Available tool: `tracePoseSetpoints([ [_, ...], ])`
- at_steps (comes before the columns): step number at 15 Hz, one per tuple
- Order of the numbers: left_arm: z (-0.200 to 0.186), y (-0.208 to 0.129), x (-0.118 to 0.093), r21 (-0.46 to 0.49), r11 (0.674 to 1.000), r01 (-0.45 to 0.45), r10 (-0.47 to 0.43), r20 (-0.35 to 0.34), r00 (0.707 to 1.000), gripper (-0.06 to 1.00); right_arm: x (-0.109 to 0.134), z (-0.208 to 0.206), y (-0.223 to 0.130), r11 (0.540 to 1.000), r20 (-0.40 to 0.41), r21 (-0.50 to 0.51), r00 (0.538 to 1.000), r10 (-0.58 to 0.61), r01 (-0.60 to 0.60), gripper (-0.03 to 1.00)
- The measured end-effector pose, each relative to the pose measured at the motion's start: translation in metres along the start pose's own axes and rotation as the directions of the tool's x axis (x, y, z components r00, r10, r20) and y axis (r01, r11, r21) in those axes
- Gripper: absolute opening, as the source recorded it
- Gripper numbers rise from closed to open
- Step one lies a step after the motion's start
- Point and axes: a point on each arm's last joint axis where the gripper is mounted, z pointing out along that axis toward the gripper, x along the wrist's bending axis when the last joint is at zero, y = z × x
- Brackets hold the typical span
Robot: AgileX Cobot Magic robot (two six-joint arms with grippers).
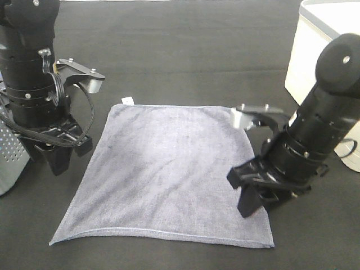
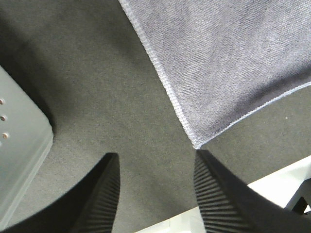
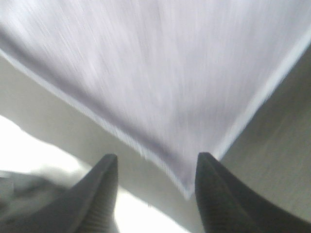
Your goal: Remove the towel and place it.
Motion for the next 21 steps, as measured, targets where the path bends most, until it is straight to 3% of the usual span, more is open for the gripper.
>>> tracePoseSetpoints([
  [3,0.000,0.000,-0.001,0.000,1.000,0.002,-0.002,0.006,1.000,0.46,-0.006,0.010,0.008,1.000,0.029,-0.031,1.000,0.001,0.000,0.48],
  [6,0.000,0.000,-0.001,0.000,1.000,0.003,-0.003,0.007,1.000,0.46,-0.014,0.036,0.010,0.999,0.047,0.046,0.999,0.013,-0.015,0.48],
  [14,0.000,0.000,-0.001,0.000,1.000,0.004,-0.004,0.010,1.000,0.46,-0.013,0.042,-0.007,0.979,0.017,0.201,0.999,0.031,-0.034,0.46],
  [21,0.000,0.002,-0.001,-0.026,1.000,0.004,-0.004,0.010,1.000,0.46,-0.010,0.042,-0.032,0.917,-0.025,0.396,0.998,0.064,-0.049,0.44],
])
